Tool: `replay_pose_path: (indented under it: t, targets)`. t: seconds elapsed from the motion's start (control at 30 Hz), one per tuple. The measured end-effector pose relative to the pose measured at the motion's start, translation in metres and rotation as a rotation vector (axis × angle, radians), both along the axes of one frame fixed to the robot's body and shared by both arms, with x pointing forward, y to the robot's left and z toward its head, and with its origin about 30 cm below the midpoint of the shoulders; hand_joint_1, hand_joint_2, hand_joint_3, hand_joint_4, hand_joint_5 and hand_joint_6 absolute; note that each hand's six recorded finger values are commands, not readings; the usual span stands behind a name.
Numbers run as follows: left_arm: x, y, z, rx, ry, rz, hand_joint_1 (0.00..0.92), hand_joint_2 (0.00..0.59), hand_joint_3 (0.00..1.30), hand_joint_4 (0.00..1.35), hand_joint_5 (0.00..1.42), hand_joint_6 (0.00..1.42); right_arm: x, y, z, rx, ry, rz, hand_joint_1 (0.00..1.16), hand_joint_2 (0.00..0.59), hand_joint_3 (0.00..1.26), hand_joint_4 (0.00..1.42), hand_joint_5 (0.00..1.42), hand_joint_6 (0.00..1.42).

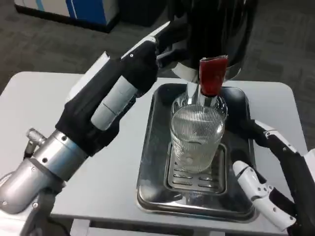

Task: Grasp the cup under the faucet to collect the drink, then remove the cup.

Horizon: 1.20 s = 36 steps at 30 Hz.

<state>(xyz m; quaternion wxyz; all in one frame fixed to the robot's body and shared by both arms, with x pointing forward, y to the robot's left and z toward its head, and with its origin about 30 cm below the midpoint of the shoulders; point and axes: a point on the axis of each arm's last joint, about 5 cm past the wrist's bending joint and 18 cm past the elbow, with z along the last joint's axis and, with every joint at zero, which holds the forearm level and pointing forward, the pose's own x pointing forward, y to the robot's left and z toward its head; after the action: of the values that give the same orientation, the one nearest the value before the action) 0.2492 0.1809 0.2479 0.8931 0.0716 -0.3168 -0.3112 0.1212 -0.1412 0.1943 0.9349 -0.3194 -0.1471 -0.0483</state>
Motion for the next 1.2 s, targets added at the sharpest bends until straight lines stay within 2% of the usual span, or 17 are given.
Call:
replay_pose_path:
  t: [0.07,0.47,0.63,0.93,1.07,1.2]
  targets:
    - [0.003,-0.004,0.0,-0.018,0.021,-0.035,0.068,0.016,0.11,0.04,0.13,0.07,0.0,-0.0002,0.0,0.0,0.0,-0.001,0.26,0.429,0.22,0.23,0.19,0.1]
    - [0.016,-0.014,0.002,-0.051,0.077,-0.119,0.071,0.026,0.11,0.05,0.14,0.07,0.0,-0.0009,-0.0004,0.002,0.003,-0.002,0.26,0.429,0.22,0.23,0.2,0.1]
    - [0.017,-0.018,0.002,-0.027,0.096,-0.164,0.069,0.028,0.11,0.05,0.14,0.08,0.0,-0.001,-0.0005,0.004,0.004,-0.001,0.26,0.43,0.22,0.23,0.2,0.1]
    - [0.013,-0.024,0.006,-0.021,0.088,-0.2,0.068,0.029,0.1,0.05,0.14,0.08,0.0,-0.0011,-0.0007,0.009,0.004,0.0,0.26,0.43,0.22,0.23,0.2,0.1]
    - [0.017,-0.025,0.009,-0.011,0.084,-0.212,0.068,0.029,0.1,0.05,0.14,0.08,0.0,-0.0012,-0.0008,0.01,0.003,-0.001,0.26,0.43,0.22,0.23,0.2,0.1]
    - [0.024,-0.025,0.007,0.007,0.106,-0.228,0.068,0.029,0.1,0.05,0.14,0.08,-0.001,-0.0014,-0.0012,0.009,0.006,-0.003,0.26,0.43,0.22,0.23,0.2,0.1]
